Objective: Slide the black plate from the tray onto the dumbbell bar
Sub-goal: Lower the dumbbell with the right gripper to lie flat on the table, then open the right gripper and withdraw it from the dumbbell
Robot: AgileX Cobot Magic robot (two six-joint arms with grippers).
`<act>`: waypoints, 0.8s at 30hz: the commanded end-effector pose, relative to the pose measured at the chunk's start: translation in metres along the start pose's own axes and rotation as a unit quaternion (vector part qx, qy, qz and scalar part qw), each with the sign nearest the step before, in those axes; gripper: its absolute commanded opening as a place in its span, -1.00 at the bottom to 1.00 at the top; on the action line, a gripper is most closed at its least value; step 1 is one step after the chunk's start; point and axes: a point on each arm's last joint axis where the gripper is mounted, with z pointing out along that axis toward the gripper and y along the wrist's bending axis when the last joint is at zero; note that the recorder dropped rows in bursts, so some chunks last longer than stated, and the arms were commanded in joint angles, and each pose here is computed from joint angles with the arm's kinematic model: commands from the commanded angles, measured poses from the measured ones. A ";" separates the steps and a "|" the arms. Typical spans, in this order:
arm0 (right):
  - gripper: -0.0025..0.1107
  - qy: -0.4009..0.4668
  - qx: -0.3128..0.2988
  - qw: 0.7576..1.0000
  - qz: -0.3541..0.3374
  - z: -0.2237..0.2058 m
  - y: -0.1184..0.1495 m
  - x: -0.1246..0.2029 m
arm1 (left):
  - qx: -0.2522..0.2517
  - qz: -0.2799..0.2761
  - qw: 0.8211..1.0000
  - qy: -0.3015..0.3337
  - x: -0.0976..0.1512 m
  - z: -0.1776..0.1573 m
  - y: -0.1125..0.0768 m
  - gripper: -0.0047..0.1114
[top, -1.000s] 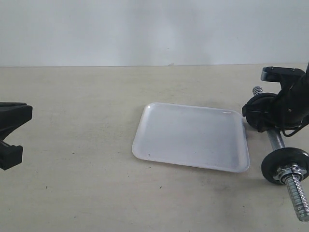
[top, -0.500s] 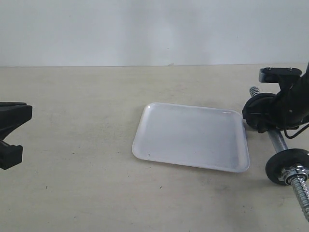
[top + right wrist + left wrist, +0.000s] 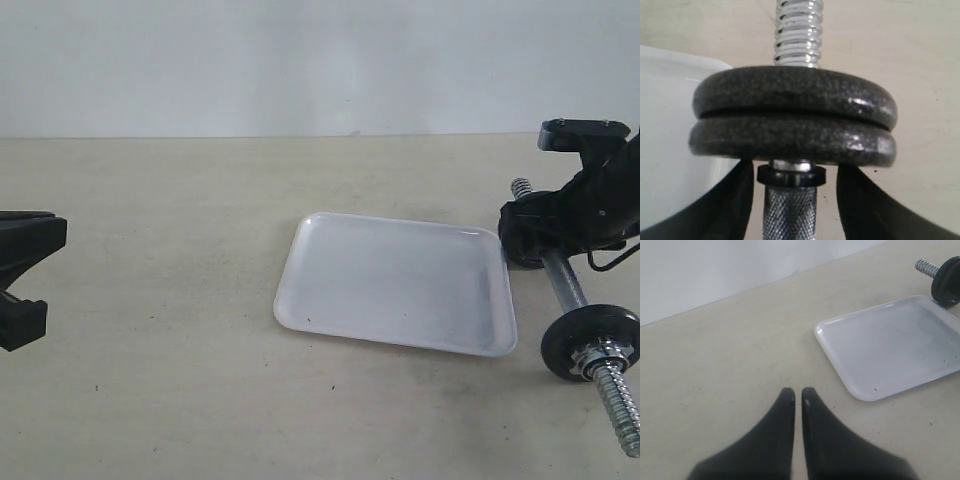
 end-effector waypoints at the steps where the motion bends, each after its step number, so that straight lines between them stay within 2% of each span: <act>1: 0.22 0.008 -0.003 1.000 -0.009 -0.005 0.001 0.000 | -0.004 -0.003 1.000 -0.003 0.001 -0.001 0.001 -0.84; 3: 0.41 0.016 -0.004 1.000 -0.008 -0.005 0.001 0.001 | -0.004 -0.003 1.000 -0.003 0.001 -0.001 0.001 -0.84; 16: 0.40 0.051 -0.011 0.999 -0.006 -0.007 0.002 0.008 | -0.004 -0.003 1.000 -0.003 0.001 -0.001 0.001 -0.84; 24: 0.40 0.013 -0.021 1.000 -0.007 -0.038 0.007 -0.002 | -0.004 -0.003 1.000 -0.003 0.001 -0.001 0.001 -0.84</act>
